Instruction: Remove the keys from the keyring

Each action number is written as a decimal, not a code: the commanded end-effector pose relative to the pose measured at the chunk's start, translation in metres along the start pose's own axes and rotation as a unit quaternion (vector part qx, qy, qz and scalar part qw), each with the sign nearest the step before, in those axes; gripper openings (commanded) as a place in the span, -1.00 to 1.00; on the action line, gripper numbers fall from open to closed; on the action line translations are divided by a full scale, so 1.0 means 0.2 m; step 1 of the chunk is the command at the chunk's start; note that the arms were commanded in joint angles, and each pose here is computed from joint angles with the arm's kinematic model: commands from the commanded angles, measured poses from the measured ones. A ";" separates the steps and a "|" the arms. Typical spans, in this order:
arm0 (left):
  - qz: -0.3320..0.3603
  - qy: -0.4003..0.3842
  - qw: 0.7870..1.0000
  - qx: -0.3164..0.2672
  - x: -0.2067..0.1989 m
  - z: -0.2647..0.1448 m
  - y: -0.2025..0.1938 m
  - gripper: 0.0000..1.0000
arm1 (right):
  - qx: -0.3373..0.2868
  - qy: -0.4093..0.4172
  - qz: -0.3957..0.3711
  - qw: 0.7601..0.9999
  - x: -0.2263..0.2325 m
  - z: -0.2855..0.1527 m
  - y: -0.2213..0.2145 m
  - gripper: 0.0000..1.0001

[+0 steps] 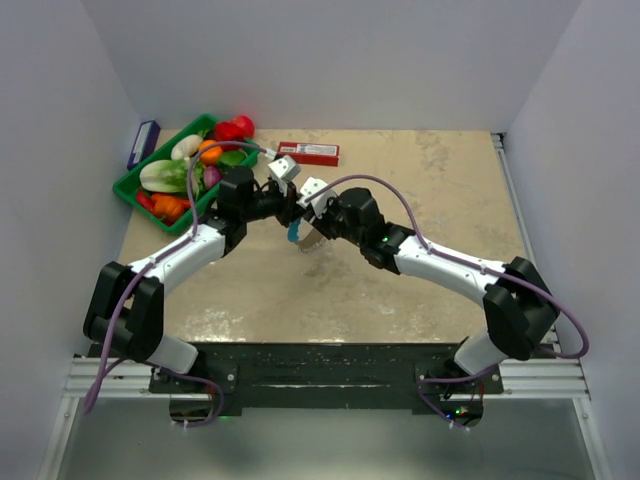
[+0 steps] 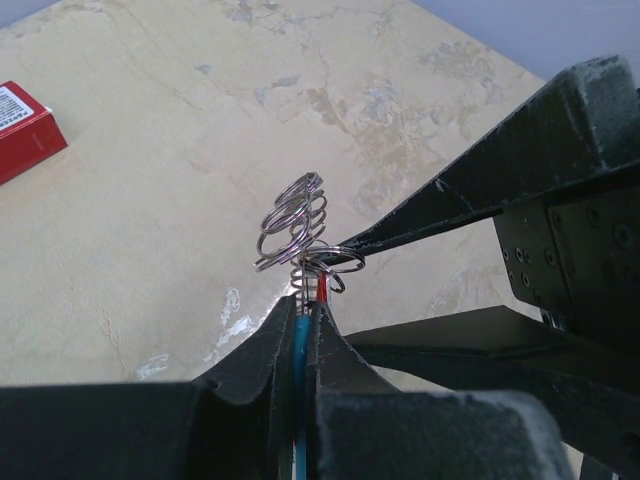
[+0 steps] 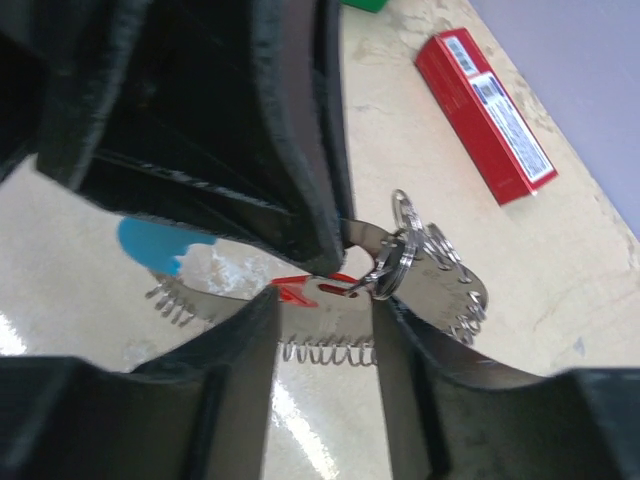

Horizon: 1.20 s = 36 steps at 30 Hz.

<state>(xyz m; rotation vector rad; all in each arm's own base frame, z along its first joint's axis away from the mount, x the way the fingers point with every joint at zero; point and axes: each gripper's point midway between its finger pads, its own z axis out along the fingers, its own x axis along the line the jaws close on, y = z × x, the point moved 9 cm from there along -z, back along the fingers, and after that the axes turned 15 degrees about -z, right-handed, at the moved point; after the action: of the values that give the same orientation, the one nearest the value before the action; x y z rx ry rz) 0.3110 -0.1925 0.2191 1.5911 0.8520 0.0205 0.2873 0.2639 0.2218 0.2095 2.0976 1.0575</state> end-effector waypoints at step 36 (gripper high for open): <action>0.072 -0.057 0.995 -0.034 -0.09 -0.01 0.14 -1.00 | -0.047 0.073 -0.014 0.996 -0.24 -0.18 0.17 -1.00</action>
<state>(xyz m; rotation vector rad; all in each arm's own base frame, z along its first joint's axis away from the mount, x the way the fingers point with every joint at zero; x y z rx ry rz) 0.3104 -0.1932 0.2216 1.6021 0.7862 0.0127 0.2900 0.2421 0.2489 0.1291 2.2350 1.0835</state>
